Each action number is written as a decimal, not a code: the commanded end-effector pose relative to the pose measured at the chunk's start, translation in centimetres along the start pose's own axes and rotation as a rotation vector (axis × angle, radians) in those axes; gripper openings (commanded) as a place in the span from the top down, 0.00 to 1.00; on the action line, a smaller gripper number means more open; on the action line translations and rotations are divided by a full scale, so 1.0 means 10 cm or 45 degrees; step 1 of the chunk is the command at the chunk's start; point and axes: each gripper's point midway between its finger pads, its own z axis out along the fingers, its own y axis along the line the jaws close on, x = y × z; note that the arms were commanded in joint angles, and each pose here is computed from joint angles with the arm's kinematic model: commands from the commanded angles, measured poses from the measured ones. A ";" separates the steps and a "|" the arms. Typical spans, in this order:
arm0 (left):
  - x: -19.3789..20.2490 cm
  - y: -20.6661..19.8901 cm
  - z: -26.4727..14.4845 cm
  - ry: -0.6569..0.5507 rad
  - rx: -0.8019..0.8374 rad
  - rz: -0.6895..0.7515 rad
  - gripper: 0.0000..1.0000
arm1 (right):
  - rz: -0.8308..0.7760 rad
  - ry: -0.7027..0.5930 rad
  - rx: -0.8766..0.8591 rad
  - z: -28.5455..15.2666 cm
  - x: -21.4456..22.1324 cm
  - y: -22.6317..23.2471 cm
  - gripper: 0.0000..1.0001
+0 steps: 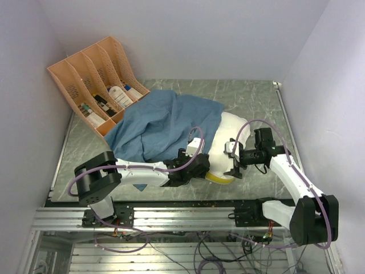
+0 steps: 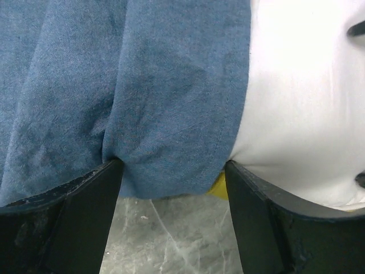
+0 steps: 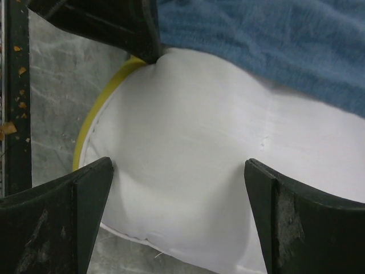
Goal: Put the pillow into the pillowcase
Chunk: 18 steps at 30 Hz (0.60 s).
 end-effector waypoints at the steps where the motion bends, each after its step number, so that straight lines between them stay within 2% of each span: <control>1: -0.25 -0.01 0.04 -0.137 -0.079 -0.108 0.19 | 0.027 0.077 0.033 0.07 0.21 -0.04 0.01; 3: -0.25 0.02 0.05 -0.140 -0.093 -0.104 0.26 | 0.052 0.098 0.040 0.09 0.28 -0.06 0.02; 5: -0.22 0.04 0.06 -0.126 -0.111 -0.087 0.50 | 0.079 0.114 0.049 0.10 0.31 -0.09 0.05; 8: -0.20 0.05 0.03 -0.099 -0.117 -0.066 0.73 | 0.101 0.139 0.074 0.13 0.36 -0.15 0.09; 13: -0.30 -0.06 -0.13 -0.078 -0.020 -0.071 0.91 | 0.110 0.198 0.081 0.27 0.42 -0.18 0.18; 15: -0.38 -0.15 -0.22 -0.074 0.055 -0.076 0.93 | 0.132 0.210 0.072 0.34 0.41 -0.20 0.28; 16: -0.42 -0.22 -0.28 -0.071 0.101 -0.076 0.93 | 0.157 0.199 0.064 0.37 0.39 -0.22 0.36; 18: -0.52 -0.39 -0.40 -0.058 0.218 -0.067 0.93 | 0.243 0.166 0.006 0.47 0.34 -0.22 0.60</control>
